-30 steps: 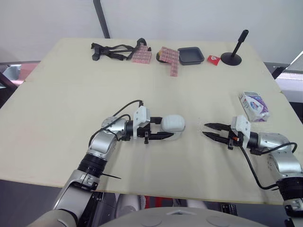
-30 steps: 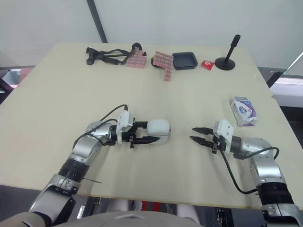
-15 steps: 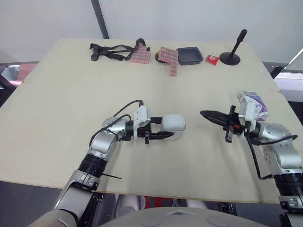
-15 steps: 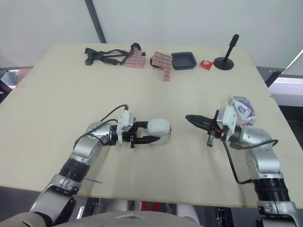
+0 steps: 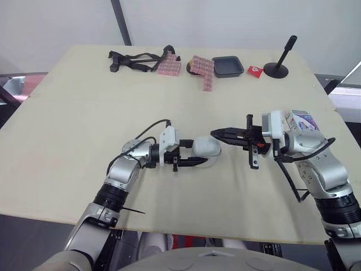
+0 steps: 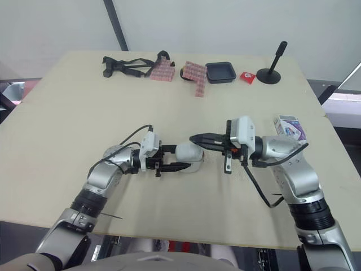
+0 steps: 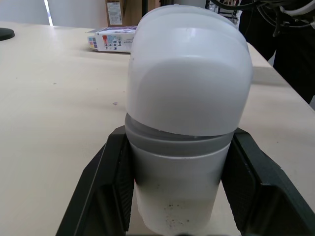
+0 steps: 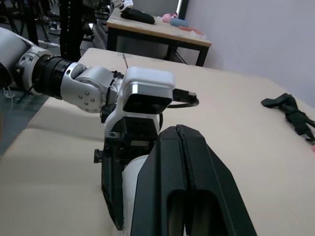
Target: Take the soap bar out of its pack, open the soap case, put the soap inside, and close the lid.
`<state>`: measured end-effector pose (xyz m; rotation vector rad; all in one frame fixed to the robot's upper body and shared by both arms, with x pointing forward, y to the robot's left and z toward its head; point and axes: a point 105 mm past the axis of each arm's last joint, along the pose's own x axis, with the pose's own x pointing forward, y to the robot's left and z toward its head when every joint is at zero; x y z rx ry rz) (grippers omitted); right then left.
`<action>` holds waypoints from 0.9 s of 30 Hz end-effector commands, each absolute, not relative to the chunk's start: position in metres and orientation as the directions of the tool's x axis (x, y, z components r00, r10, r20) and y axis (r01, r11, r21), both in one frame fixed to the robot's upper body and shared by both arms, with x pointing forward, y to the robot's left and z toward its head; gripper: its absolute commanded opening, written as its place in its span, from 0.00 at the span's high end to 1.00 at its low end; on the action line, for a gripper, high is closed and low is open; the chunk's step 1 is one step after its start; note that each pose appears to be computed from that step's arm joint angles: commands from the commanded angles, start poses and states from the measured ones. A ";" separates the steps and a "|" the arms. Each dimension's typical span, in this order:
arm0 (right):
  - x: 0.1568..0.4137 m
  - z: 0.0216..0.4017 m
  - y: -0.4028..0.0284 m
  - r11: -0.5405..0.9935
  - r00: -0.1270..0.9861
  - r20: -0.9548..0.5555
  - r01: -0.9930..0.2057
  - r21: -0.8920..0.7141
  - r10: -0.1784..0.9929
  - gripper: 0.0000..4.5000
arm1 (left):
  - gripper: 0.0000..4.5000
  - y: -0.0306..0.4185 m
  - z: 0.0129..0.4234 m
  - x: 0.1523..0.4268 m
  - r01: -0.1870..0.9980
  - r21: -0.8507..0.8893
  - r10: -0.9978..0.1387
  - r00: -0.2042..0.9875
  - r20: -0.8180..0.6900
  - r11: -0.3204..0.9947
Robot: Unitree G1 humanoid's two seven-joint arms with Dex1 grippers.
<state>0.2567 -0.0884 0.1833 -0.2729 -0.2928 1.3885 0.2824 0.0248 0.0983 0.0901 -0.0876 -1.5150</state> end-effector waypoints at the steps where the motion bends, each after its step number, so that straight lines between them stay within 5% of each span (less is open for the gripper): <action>1: 0.251 0.193 -0.081 0.105 0.110 0.013 -0.898 -0.428 0.994 1.00 | 0.57 0.026 0.113 0.282 0.987 0.151 -0.998 0.052 0.045 0.058; 27: 0.267 0.161 -0.082 0.117 0.191 -0.175 -0.925 -0.362 0.966 1.00 | 0.57 0.024 0.112 0.281 0.986 0.153 -0.997 0.061 0.045 0.067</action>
